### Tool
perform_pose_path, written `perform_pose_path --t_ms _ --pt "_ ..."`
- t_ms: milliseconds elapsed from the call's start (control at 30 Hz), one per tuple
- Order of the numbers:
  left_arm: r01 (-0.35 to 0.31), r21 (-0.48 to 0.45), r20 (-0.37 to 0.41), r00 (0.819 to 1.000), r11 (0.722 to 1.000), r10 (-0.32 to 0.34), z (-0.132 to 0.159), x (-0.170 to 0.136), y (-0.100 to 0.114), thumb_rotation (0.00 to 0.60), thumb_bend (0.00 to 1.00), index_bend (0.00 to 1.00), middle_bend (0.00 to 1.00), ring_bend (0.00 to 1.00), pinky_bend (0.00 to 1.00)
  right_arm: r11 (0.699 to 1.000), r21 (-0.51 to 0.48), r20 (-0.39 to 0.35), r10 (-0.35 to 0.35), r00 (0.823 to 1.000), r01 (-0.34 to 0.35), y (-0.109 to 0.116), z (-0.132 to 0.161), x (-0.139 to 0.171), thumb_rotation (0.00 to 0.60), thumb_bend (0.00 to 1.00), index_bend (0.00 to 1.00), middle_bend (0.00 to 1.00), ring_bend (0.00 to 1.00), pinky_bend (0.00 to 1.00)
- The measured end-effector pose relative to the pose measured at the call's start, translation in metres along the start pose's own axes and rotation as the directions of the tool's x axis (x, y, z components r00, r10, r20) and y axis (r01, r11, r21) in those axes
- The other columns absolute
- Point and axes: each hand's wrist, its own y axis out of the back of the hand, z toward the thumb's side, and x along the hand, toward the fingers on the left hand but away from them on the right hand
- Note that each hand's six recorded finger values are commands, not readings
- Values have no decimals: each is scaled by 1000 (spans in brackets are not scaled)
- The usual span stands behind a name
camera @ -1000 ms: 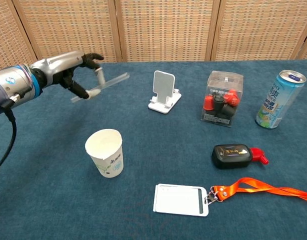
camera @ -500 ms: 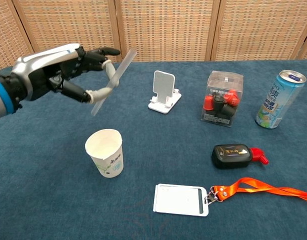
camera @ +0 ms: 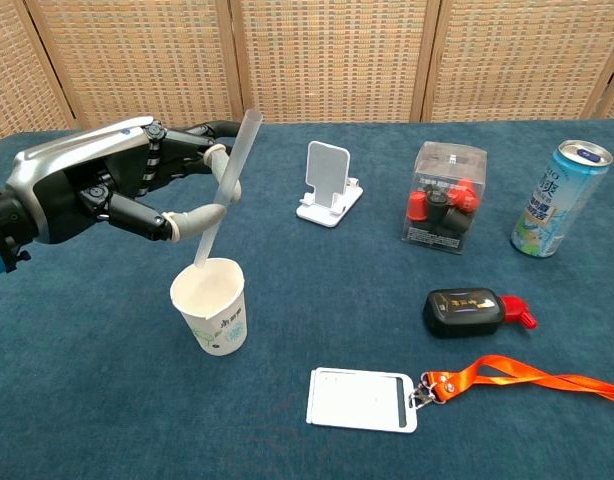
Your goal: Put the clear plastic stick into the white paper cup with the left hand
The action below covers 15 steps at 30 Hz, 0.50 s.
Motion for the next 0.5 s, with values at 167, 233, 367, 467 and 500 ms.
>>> perform_pose_path --t_ms 167,233,367,467,500 --pt "10 -87 4 1000 996 -10 -7 -1 -6 600 426 609 0 0 0 1000 -3 -1 -4 1000 4 1 0 0 600 83 82 0 0 0" --pt "8 -105 -3 1000 994 -8 -15 -1 -7 600 427 609 0 0 0 1000 -4 -3 -4 1000 4 2 0 0 600 83 82 0 0 0" --pt "1 -116 -19 1000 993 -3 -32 -1 -6 600 427 602 0 0 0 1000 -3 -4 -4 1000 4 1 1 0 600 82 82 0 0 0" --pt "0 -114 -32 999 994 -4 -42 -1 -7 600 422 538 0 0 0 1000 -2 -4 -6 1000 6 2 1 0 600 82 82 0 0 0" --pt "0 -106 -42 999 994 -4 -47 -1 -7 600 400 469 0 0 0 1000 -2 -4 -9 1000 9 2 1 0 600 83 82 0 0 0"
